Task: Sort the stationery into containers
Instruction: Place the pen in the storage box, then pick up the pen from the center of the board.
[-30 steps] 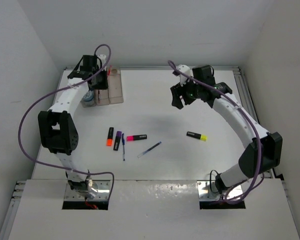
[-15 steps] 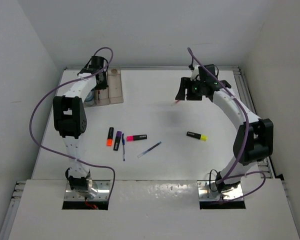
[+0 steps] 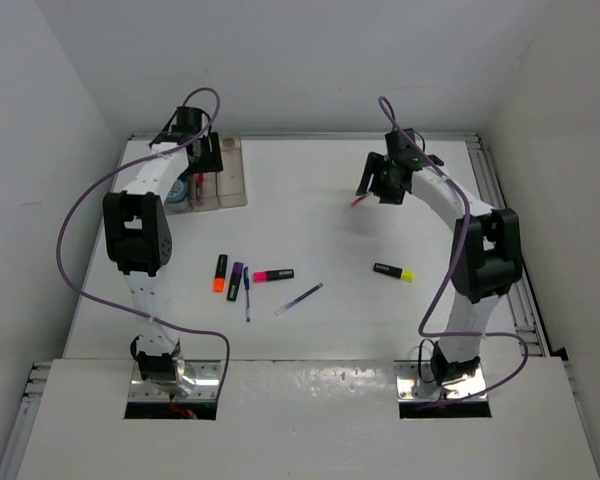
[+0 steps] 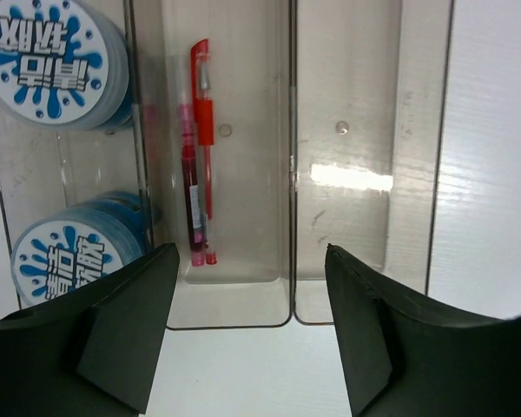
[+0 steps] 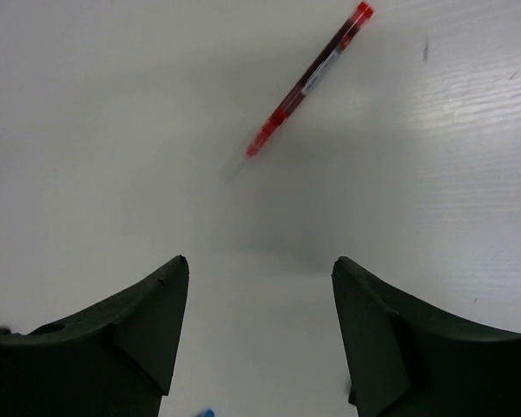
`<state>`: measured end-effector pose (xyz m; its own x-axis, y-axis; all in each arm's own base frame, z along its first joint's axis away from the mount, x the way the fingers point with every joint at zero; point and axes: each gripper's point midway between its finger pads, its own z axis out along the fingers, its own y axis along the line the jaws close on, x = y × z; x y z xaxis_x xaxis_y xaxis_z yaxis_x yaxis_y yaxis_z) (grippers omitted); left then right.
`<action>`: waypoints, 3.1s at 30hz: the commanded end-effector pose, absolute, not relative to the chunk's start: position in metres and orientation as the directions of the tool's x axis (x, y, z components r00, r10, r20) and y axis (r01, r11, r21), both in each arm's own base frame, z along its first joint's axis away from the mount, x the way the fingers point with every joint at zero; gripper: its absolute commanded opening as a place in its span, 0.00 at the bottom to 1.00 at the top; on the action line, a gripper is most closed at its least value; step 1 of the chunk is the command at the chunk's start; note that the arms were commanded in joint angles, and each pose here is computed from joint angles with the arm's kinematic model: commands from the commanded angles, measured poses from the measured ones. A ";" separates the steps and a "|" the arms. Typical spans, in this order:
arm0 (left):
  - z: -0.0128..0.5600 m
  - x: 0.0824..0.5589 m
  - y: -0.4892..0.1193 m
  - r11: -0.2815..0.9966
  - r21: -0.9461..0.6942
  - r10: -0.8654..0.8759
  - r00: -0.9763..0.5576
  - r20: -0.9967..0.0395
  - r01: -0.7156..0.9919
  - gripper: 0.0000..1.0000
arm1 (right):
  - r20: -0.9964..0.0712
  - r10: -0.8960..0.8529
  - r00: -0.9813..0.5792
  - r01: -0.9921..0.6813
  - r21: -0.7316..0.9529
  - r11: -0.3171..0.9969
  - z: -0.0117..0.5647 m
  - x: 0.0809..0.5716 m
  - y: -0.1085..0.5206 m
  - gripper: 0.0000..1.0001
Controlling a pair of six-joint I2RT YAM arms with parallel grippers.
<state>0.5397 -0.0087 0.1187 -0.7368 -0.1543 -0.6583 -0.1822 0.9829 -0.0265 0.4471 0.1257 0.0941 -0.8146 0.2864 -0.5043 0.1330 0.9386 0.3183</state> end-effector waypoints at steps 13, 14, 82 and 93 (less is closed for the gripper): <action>0.220 0.515 -0.036 0.990 -0.128 -0.139 -0.603 -0.785 -0.060 0.75 | -0.619 0.432 -0.656 0.464 0.120 0.878 0.060 0.521 0.106 0.65; 0.221 0.512 -0.038 0.990 -0.126 -0.135 -0.603 -0.786 -0.058 0.75 | -0.627 0.428 -0.651 0.474 0.105 0.874 0.058 0.521 0.105 0.64; 0.242 0.219 -0.244 -0.219 0.516 0.472 0.552 -0.687 0.828 0.55 | -0.205 -0.399 -0.894 -0.301 0.934 0.194 0.185 0.208 0.301 0.00; 0.227 0.209 -0.261 -0.258 0.484 0.507 0.544 -0.669 0.836 0.53 | -0.217 -0.444 -0.869 -0.307 0.942 0.139 0.199 0.191 0.313 0.00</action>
